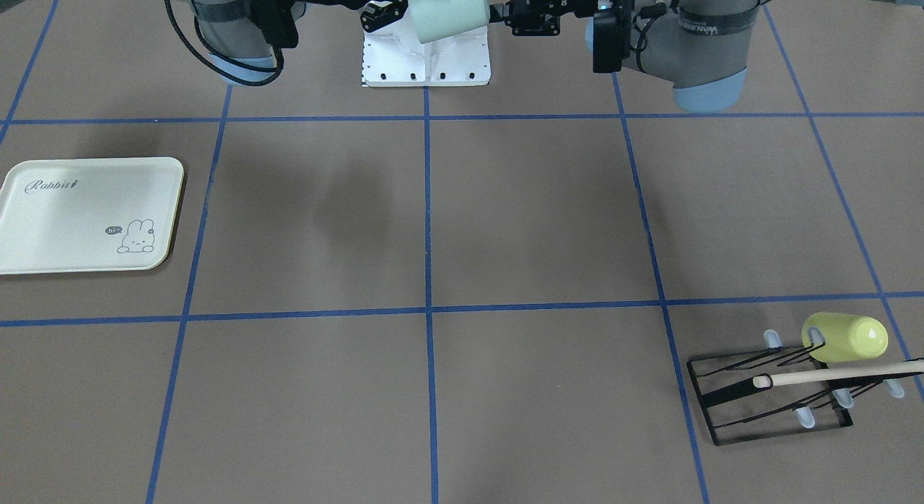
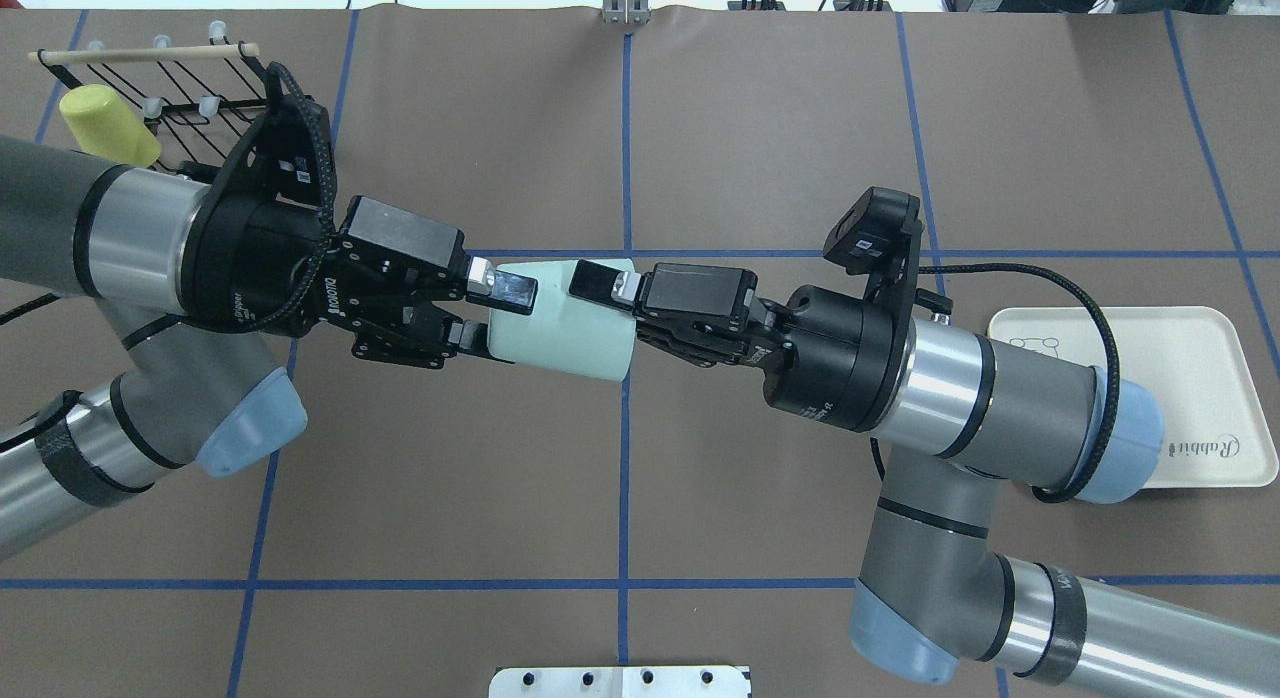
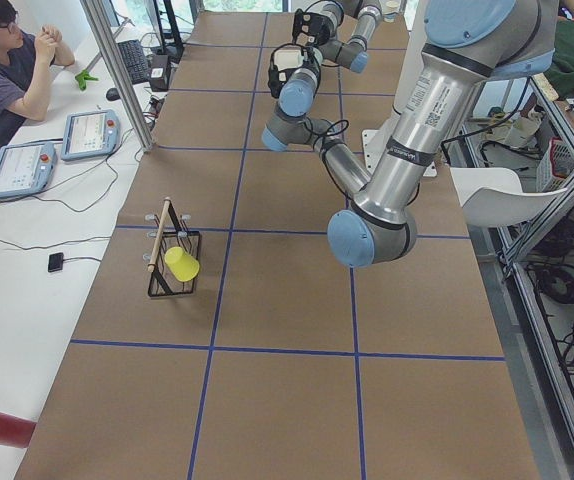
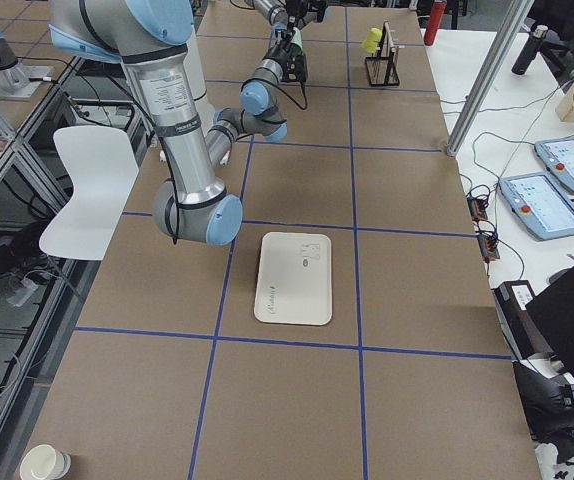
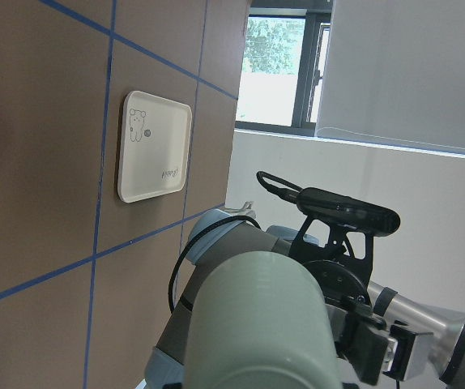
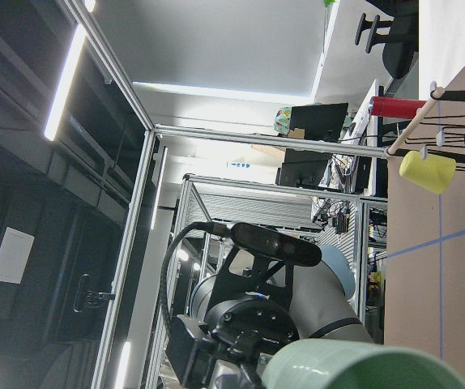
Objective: Left arm grabs green cup and hands to right arm on tray
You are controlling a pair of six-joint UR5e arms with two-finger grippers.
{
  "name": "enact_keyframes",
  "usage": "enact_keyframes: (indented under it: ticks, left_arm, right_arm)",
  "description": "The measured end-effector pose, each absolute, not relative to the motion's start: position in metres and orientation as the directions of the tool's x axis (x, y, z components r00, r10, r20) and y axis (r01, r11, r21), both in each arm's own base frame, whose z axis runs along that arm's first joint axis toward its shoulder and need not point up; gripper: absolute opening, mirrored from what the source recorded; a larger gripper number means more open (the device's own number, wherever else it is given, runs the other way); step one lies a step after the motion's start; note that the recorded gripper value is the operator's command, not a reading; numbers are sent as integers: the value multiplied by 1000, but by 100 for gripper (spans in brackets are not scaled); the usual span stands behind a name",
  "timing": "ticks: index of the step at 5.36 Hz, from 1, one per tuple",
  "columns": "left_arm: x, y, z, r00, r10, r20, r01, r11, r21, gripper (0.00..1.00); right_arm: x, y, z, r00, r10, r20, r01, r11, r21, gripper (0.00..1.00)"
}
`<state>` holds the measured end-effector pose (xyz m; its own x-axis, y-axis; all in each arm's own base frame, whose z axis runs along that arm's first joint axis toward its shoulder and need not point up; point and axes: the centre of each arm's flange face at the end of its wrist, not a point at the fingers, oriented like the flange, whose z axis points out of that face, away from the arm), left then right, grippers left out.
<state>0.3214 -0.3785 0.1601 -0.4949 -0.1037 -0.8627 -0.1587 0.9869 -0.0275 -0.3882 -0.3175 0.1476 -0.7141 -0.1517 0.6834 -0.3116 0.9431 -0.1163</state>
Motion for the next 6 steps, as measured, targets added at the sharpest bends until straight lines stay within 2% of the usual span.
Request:
enact_keyframes:
  ticks: [4,6]
  left_arm:
    - [315,-381,168,-486,-98,-868,-145,989,-31,100]
    - [308,-395,191,-444,-117,-889,-113,991,-74,100]
  right_arm:
    - [-364,-345,144,-647,-179,741,-368,925,-98,0]
    - [-350,-406,149,-395,-119,911,-400,915,-54,0]
